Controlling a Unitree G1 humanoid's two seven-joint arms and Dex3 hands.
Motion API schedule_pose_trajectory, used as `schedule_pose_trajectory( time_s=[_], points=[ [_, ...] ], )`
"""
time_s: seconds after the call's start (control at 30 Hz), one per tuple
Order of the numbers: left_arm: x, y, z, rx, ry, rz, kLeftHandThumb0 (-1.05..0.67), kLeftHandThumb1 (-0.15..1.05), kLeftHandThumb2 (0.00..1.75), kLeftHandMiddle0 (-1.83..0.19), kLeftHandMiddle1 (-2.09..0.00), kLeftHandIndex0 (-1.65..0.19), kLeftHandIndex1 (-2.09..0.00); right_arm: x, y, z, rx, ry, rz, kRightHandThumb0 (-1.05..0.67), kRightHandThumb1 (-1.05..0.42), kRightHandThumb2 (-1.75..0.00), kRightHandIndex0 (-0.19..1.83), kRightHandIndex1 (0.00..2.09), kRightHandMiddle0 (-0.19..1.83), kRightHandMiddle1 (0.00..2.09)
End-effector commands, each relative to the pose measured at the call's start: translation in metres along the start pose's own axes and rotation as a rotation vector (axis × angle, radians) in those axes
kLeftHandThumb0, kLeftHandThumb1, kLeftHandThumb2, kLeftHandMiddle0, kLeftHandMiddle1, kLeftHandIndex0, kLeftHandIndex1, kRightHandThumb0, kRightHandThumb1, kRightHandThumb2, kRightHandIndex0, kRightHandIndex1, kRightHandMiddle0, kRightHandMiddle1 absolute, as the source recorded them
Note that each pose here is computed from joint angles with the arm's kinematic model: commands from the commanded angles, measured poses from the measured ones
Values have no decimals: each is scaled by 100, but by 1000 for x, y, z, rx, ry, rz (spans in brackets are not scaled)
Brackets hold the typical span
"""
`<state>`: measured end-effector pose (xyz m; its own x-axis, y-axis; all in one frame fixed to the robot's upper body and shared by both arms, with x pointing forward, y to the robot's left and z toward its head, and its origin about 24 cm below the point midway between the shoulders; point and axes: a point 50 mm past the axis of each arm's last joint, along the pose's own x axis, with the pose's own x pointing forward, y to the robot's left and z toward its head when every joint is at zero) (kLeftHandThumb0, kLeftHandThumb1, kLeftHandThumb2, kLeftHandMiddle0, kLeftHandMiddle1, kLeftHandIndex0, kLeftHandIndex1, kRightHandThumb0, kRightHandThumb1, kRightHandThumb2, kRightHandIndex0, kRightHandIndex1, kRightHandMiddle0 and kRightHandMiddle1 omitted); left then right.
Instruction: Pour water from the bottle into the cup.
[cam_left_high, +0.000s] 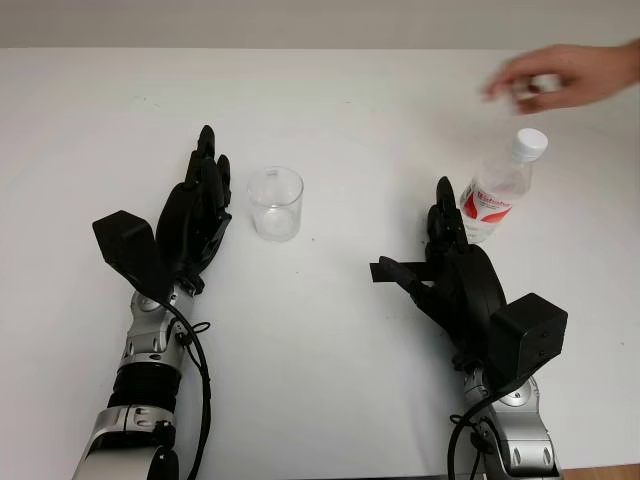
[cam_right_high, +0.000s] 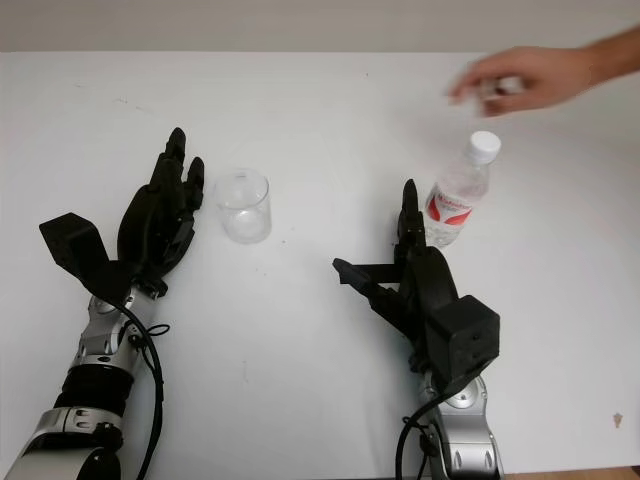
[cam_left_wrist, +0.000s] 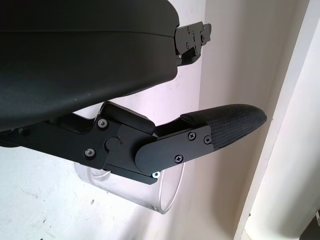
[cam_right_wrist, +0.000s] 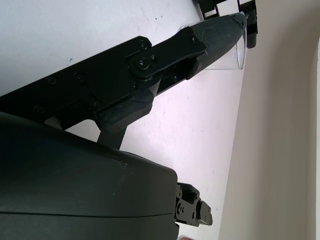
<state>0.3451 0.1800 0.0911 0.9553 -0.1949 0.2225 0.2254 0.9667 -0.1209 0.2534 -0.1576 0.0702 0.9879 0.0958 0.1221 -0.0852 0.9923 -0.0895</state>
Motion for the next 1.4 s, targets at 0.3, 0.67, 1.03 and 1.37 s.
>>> schedule_pose_trajectory(
  time_s=[0.3,0.67,1.03,1.37],
  points=[
    [-1,-2,-5,-1,19,-11,-81,105,73,19,0,19,0,0,1,0,5,-4,14,-99,-92,-5,-19,0,-19,0],
    [0,-4,-5,-9,10,-4,-80,105,74,19,0,19,0,-13,5,4,13,-28,52,-97,-92,-5,-19,0,-19,0],
    [4,-5,-6,-36,13,2,-82,105,72,19,0,19,0,-31,12,26,8,-74,122,-100,-90,-5,-19,0,-19,0],
    [7,-5,-5,-29,11,-8,-81,105,73,19,0,19,0,-75,20,20,57,22,179,-90,-87,-5,-19,0,-19,0]
  ],
)
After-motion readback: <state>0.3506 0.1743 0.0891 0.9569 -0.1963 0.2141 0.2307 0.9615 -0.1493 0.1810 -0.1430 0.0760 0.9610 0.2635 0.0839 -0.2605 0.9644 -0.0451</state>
